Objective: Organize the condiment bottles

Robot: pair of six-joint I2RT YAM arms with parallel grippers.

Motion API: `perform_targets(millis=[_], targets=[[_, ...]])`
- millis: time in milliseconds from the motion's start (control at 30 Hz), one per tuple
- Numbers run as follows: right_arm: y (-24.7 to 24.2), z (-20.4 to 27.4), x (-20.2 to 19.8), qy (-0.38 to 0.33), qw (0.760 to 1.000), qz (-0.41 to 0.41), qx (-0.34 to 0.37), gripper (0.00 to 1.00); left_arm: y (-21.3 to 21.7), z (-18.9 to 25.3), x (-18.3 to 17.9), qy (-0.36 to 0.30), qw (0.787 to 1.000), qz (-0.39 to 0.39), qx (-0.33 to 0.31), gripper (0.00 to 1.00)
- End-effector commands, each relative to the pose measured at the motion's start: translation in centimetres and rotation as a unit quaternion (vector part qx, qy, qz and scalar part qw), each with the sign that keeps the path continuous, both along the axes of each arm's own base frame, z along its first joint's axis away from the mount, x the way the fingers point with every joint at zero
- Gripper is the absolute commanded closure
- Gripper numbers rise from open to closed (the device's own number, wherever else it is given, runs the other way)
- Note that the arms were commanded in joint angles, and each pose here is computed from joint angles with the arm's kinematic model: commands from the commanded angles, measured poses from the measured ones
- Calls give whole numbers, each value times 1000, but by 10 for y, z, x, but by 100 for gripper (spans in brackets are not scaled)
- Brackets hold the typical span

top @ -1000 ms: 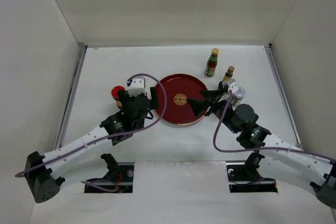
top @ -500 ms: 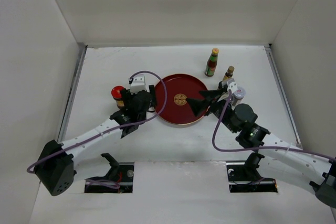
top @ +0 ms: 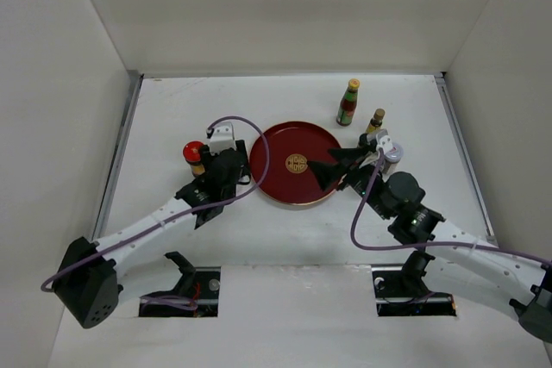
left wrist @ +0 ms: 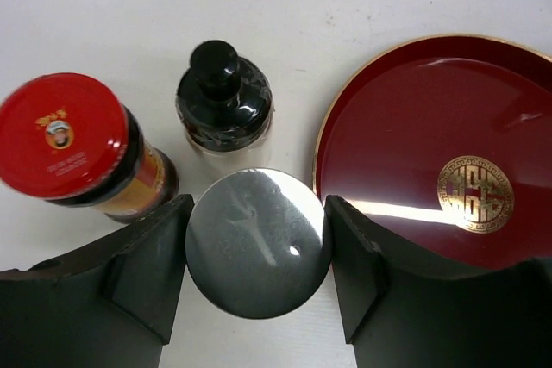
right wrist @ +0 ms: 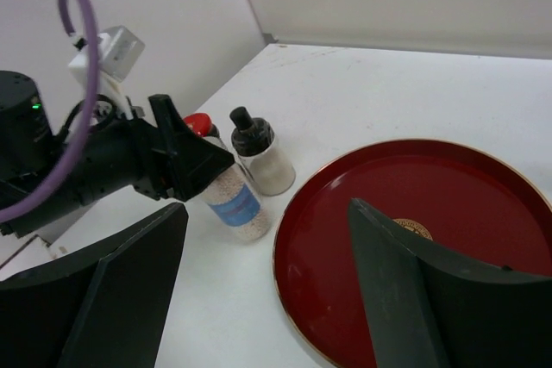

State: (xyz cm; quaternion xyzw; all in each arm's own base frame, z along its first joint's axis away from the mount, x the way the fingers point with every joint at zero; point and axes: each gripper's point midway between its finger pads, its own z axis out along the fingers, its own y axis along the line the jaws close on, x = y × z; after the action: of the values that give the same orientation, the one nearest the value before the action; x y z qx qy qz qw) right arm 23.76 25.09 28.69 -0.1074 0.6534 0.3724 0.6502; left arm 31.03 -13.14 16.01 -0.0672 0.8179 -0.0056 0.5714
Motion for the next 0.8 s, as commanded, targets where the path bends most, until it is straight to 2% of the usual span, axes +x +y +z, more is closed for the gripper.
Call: perform_targets(millis=[0, 100, 200, 333, 400, 567, 767], targets=[[-10, 22, 0, -24, 998, -17, 47, 19, 0, 76, 1, -90, 994, 14, -57, 66], [-34, 28, 8, -31, 994, -64, 82, 21, -12, 114, 0, -123, 989, -3, -85, 67], [-63, 28, 19, -23, 986, -117, 112, 25, -35, 130, 10, -134, 985, -24, -105, 67], [-94, 18, 34, 2, 975, -169, 141, 40, -76, 131, 41, -135, 983, -51, -114, 67], [-104, 12, 40, 14, 971, -186, 147, 44, -94, 129, 60, -138, 982, -60, -115, 67], [-119, 3, 47, 35, 965, -211, 152, 44, -130, 129, 104, -149, 980, -79, -102, 66], [-121, 4, 46, 33, 964, -212, 155, 42, -159, 102, 142, -131, 983, -90, -87, 65]])
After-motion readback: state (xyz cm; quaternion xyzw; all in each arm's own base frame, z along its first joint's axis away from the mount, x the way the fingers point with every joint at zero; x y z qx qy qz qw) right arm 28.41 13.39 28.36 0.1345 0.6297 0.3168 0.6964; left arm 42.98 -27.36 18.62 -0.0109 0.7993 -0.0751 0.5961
